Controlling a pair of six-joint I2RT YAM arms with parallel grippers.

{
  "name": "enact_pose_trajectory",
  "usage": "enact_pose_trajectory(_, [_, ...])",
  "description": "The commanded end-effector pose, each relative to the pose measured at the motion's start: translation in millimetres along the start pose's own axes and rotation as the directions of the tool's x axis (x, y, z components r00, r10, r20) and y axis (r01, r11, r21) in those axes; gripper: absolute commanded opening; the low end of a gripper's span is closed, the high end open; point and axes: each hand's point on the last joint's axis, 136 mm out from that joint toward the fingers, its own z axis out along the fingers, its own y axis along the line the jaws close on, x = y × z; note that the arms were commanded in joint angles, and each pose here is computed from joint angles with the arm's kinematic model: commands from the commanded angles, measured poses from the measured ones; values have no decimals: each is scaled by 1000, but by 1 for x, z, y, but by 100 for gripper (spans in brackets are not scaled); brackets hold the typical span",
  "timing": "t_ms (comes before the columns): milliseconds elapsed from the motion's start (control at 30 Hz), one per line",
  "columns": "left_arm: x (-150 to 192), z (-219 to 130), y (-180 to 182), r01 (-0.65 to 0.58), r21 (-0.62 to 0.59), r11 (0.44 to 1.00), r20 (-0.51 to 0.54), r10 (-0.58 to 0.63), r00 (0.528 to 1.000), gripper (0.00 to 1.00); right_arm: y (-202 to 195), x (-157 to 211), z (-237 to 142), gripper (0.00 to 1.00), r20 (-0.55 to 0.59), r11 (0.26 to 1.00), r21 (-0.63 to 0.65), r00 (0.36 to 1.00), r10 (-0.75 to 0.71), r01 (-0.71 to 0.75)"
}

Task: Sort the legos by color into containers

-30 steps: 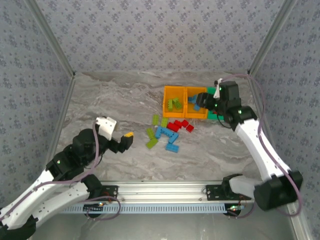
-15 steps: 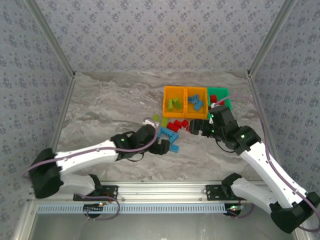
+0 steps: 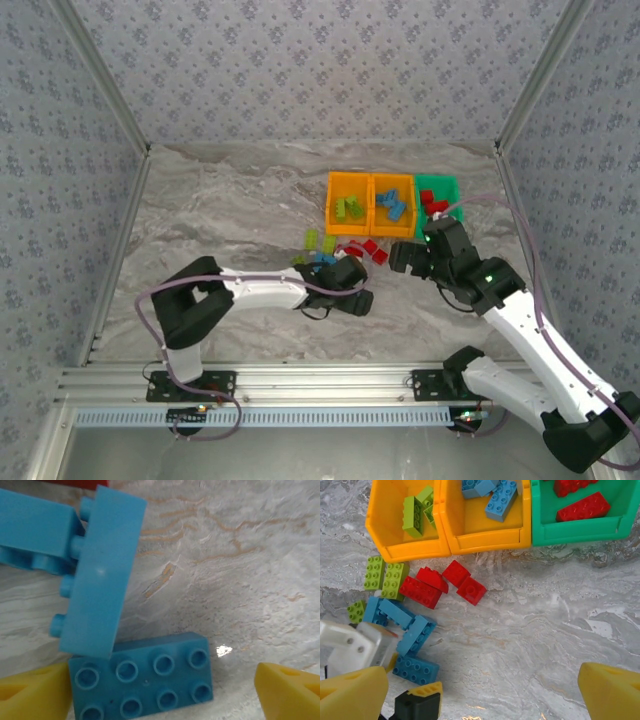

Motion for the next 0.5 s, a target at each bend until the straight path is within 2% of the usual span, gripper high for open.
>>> enact_pose_trajectory(0, [2,5,-3,-41,-51,998,-18,40,999,83,-11,8,0,100,-15,999,40,1000,16,-16])
enact_pose_trajectory(267, [18,12,9,-76,-137,988,-49,70,996,60,-11,10,0,100,-22,999,35,1000,12,-11])
enact_pose_trajectory(467, [7,-6,4,-73,-111,991,-11,73,997,58,-4,8,-8,100,-23,1000,-13,1000,14,-14])
